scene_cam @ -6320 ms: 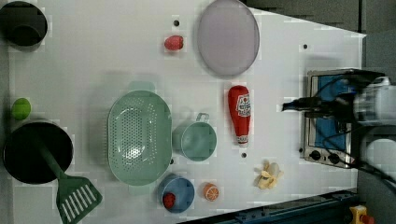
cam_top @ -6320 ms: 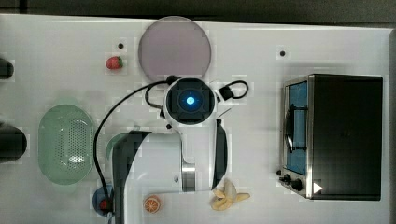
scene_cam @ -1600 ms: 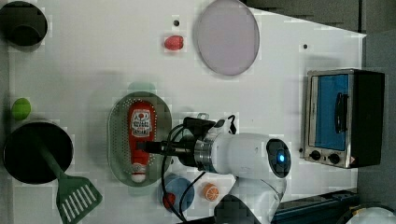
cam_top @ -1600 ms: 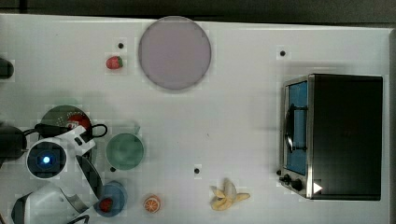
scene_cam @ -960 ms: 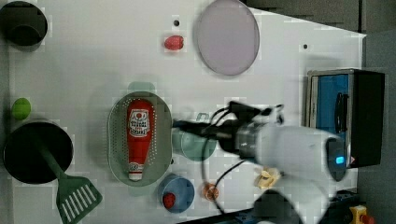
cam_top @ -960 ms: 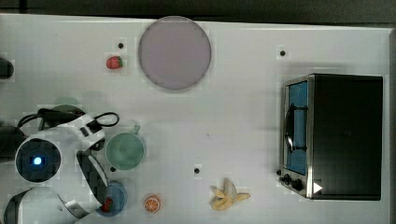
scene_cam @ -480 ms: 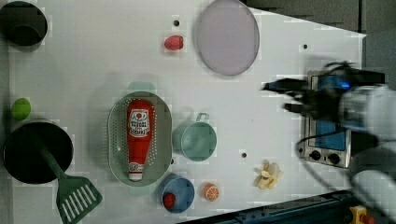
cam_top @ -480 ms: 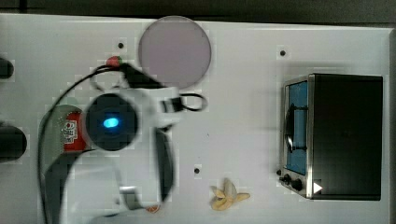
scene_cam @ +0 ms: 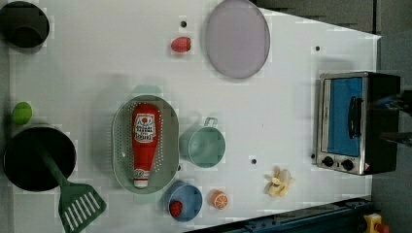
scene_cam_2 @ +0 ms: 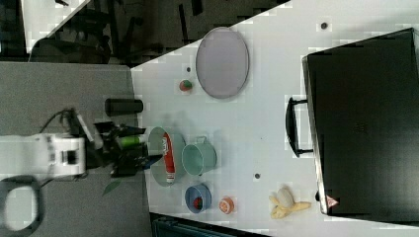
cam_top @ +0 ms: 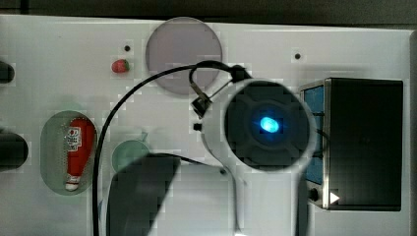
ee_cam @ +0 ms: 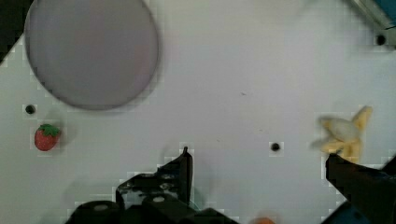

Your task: Pick Ketchup from the table and place it in strainer.

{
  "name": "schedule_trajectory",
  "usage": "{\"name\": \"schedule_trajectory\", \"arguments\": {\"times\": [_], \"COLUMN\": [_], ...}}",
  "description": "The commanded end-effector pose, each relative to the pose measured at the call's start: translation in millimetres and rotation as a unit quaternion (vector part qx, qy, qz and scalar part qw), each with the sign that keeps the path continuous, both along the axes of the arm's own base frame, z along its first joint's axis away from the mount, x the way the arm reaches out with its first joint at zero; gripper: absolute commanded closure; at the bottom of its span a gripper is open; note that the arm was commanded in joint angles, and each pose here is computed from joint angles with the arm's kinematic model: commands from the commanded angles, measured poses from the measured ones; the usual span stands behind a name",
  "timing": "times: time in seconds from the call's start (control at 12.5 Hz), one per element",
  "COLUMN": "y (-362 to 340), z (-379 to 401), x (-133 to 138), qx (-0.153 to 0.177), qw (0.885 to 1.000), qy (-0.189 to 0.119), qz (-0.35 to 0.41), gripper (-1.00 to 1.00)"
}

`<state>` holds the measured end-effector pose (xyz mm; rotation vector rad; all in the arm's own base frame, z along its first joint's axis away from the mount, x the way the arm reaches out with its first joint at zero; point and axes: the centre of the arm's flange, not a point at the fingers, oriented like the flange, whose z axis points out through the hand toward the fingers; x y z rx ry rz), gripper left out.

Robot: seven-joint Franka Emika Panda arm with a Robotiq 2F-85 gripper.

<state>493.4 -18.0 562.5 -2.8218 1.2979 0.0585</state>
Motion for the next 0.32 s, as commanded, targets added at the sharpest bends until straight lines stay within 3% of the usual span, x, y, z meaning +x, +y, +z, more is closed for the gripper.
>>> {"name": "schedule_trajectory", "arguments": {"times": [0.08, 0.32], "y": [30.7, 31.4], "z": [36.3, 36.7], "x": [-6.1, -5.4], "qx": [0.002, 0.003], "qw": [1.000, 1.000], "qy": [0.015, 0.017], "qz": [0.011, 0.012], "gripper": [-1.00, -1.00]}}
